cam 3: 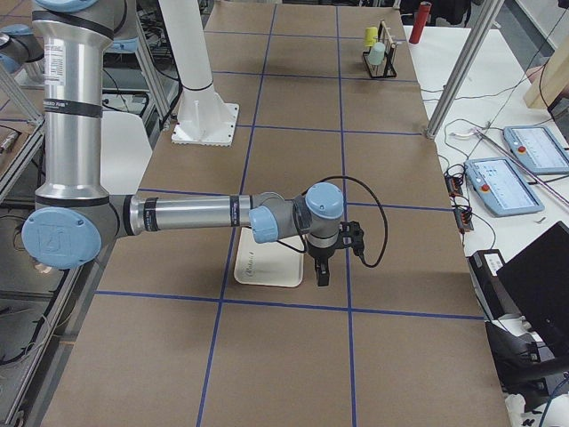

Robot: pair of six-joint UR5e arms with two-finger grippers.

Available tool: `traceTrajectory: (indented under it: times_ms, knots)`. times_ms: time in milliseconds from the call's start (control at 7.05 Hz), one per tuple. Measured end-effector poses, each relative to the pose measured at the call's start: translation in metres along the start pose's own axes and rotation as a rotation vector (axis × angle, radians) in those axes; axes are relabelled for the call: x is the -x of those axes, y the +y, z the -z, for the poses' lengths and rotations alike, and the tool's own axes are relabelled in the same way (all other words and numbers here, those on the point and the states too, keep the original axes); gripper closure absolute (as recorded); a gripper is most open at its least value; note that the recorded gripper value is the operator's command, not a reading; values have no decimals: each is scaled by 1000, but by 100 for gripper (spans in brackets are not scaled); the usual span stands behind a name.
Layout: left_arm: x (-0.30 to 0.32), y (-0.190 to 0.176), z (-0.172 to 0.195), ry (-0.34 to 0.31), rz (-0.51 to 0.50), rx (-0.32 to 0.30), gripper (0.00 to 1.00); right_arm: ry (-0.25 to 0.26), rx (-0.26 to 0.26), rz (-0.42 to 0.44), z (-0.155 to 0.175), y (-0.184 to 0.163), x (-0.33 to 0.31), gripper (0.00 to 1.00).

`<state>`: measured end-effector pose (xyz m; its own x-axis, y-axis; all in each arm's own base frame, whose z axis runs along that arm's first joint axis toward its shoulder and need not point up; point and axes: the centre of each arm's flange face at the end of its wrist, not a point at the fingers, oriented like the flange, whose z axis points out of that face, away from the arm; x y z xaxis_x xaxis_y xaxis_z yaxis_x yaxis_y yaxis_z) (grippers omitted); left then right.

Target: Left arm grabs green cup and hands to right arm on tray

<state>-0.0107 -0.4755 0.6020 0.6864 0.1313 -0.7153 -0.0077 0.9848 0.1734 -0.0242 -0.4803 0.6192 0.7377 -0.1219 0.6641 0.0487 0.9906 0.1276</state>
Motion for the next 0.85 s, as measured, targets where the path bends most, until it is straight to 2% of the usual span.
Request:
traceTrajectory:
  times_ms: [425,567,851]
  knots:
    - [-10,-2,-3,49,36,-15,0,-32,-8,21,-5,-1,4,0]
    - [-27,-12,-6,62,59,-23,1,-45,-20,36,-4,-2,6,0]
    - [-89,-56,-11,98,97,-39,1,-54,-28,57,-6,-3,12,0]
